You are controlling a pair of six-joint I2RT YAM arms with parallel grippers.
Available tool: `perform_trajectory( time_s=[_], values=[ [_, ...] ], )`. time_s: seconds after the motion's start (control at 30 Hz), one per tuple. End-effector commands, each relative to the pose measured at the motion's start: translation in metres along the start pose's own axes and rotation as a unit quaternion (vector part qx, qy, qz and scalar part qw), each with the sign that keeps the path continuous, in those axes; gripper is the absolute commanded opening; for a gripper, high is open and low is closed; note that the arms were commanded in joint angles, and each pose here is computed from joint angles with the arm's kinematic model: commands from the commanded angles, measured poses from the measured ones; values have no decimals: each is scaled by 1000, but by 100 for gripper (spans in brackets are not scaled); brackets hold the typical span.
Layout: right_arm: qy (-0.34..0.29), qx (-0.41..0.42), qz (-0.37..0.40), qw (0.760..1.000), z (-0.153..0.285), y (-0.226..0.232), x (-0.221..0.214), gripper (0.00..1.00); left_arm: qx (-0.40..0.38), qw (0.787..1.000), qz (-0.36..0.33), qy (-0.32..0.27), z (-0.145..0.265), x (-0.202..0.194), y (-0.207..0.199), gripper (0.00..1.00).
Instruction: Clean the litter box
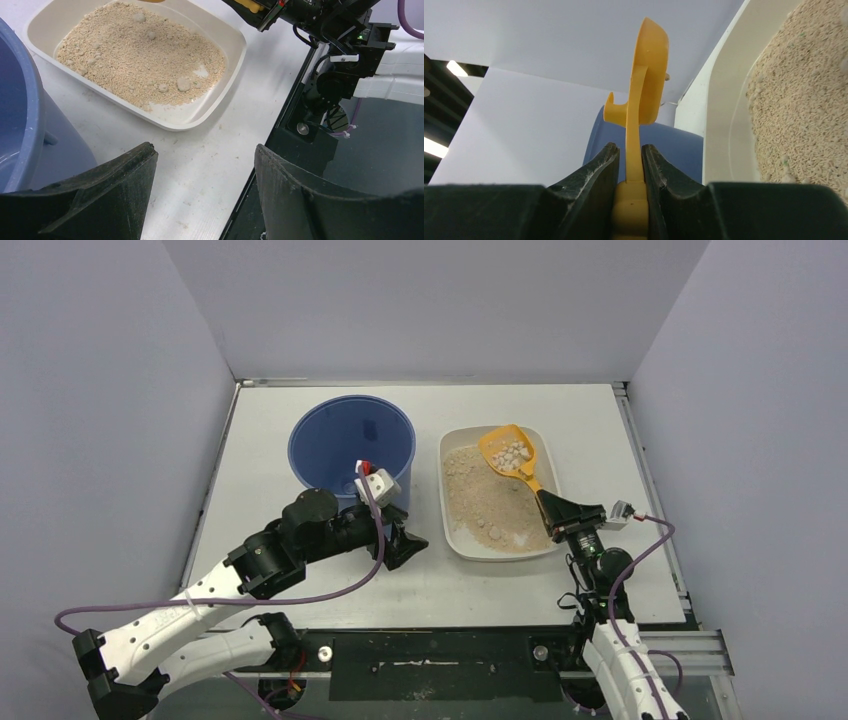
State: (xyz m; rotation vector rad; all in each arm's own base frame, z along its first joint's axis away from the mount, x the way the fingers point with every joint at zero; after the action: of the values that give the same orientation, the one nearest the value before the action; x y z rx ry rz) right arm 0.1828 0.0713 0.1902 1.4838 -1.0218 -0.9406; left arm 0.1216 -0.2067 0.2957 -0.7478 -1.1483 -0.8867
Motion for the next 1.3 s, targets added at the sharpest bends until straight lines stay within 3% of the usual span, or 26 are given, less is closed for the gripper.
perform_trajectory(
  time_s=[0.0, 0.1, 0.2, 0.33, 0.43, 0.5, 0.57, 0.63, 0.73, 0.83, 1.0, 1.03, 1.27],
  values=[
    [35, 24, 9, 999, 4, -2, -12, 0, -5, 999, -1, -33, 1, 12, -2, 69],
    [-21, -10, -19, 1000, 6, -18, 6, 0, -8, 999, -2, -37, 1, 15, -2, 69],
    [42, 22, -5, 999, 5, -5, -10, 0, -9, 999, 0, -35, 1, 13, -2, 69],
    [-8, 3, -18, 1000, 6, -12, 6, 0, -13, 999, -1, -43, 2, 17, -3, 70],
    [41, 14, 7, 999, 2, -1, -10, 0, -11, 999, 1, -39, 3, 14, -3, 70],
    [2, -21, 6, 1000, 2, -10, 0, 0, -12, 999, 1, -42, 4, 15, -3, 71],
    [3, 8, -2, 1000, 4, -4, 0, 0, -15, 999, 0, -47, 5, 18, -4, 72],
    [32, 6, 22, 999, 2, 1, -6, 0, -13, 999, 2, -46, 6, 17, -4, 73],
    [6, -8, 8, 1000, 2, -2, 0, 0, -12, 999, 5, -50, 7, 19, -4, 76],
    [25, 7, 26, 999, -1, 8, -4, 0, -3, 999, 9, -53, 7, 22, -3, 80],
    [33, 21, 41, 998, -9, 28, -4, 0, 22, 999, 8, -40, 10, 38, 1, 90],
    [36, 22, 49, 998, -11, 32, -4, 0, 30, 999, 6, -39, 12, 44, 3, 97],
    [50, 43, 66, 996, -26, 65, -5, 0, 101, 993, -24, -58, 37, 75, 14, 97]
  ],
)
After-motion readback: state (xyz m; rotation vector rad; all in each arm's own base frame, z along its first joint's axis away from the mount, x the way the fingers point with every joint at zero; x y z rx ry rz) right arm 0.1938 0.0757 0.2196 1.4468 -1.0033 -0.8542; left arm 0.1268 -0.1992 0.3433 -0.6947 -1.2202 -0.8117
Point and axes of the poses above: each gripper's point midway between its finger pads, its own z axis back along the fingers, its own y axis along the line the jaws close on, x = y × z, the point moved 8 cm from there along z, back along the fingers, and after that the axes turned 11 degrees about -z, right-handed, at the moved point
